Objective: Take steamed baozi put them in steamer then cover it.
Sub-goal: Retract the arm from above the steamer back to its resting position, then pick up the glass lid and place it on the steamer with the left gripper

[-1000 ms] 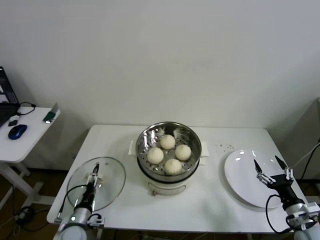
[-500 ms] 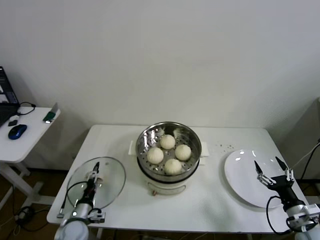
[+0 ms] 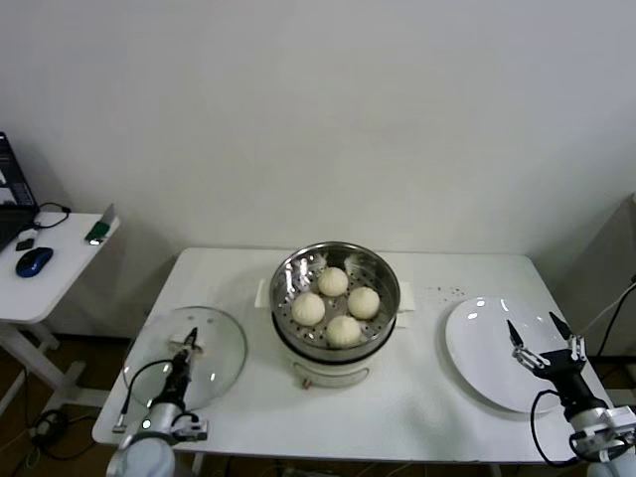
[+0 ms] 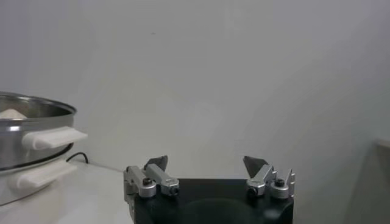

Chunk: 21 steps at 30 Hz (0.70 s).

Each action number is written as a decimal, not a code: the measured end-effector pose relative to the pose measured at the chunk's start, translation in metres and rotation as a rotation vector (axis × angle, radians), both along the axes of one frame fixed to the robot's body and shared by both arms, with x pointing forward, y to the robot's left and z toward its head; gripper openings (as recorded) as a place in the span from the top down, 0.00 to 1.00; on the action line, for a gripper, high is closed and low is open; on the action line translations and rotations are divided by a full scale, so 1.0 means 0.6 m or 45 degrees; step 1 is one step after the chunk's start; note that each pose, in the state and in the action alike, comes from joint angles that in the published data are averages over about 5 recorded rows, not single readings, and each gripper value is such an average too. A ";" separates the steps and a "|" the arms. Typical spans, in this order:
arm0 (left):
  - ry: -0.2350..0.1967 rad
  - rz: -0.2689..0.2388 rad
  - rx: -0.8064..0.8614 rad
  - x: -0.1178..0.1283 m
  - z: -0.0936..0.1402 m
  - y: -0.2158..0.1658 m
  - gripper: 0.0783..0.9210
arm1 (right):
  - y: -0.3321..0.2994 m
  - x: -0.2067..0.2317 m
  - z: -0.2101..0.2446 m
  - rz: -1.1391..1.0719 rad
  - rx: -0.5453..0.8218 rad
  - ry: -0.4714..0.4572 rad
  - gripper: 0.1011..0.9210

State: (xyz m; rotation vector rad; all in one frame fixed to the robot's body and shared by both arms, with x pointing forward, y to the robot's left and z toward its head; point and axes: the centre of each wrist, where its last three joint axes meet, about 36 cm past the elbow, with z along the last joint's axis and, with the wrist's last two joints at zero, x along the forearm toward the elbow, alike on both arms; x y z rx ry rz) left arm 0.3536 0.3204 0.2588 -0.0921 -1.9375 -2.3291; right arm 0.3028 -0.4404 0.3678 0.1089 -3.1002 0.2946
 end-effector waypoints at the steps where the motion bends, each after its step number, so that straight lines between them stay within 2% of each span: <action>1: -0.004 0.001 -0.004 -0.001 0.002 0.000 0.90 | -0.001 0.001 0.001 0.001 -0.002 -0.001 0.12; 9: -0.061 0.007 -0.016 -0.016 0.041 -0.001 0.91 | -0.009 0.009 0.006 0.004 -0.018 -0.008 0.12; 21: -0.216 0.052 -0.047 -0.060 0.154 -0.031 0.91 | -0.015 0.031 0.012 0.021 -0.046 -0.009 0.12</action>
